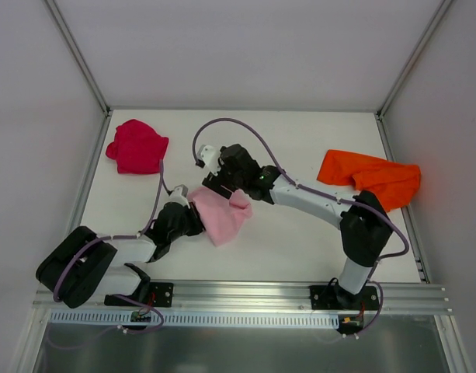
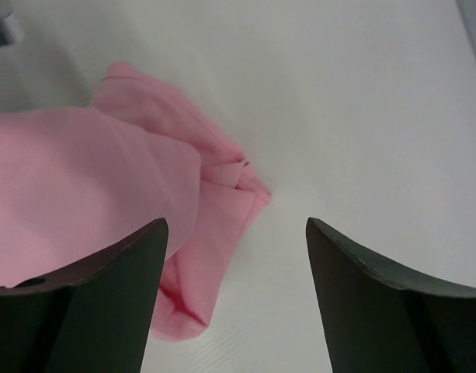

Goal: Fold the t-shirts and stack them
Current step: Fold the long partially folded tshirt into a neat square

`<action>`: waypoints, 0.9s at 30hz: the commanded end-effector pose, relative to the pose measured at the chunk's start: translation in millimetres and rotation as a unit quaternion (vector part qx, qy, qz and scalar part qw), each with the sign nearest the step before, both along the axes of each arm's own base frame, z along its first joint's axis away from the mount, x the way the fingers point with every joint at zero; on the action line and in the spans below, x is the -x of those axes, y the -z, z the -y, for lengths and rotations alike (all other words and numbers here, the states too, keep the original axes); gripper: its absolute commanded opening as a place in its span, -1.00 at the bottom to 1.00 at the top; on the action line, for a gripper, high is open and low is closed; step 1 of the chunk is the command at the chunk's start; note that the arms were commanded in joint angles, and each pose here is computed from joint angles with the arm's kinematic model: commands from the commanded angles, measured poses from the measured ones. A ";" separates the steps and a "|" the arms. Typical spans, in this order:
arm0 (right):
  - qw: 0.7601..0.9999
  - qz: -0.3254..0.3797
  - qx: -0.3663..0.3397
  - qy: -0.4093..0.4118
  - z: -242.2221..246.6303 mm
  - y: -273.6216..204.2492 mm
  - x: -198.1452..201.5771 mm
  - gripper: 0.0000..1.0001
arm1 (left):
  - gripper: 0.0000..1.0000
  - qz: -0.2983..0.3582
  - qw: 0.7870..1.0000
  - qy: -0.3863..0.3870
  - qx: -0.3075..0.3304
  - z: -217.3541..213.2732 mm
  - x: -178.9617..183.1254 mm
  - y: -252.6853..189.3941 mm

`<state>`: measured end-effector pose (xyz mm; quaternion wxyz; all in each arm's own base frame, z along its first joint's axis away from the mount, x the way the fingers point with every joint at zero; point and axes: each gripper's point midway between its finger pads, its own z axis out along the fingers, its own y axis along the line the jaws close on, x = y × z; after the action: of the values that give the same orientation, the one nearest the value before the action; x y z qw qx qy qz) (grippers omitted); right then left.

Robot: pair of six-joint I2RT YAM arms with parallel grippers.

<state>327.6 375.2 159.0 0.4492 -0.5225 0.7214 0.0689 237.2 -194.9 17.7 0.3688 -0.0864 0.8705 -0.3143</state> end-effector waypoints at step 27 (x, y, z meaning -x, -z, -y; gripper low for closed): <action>0.995 -0.072 -0.060 -0.041 35.2 0.1 125.6 0.12 | 0.84 -0.011 0.962 -0.238 -0.135 -81.1 -67.2 -43.7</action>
<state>201.2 334.5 128.0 0.3753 -0.5404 0.7396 0.1416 306.4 -130.5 74.1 0.4414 -0.2172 0.8608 -0.1308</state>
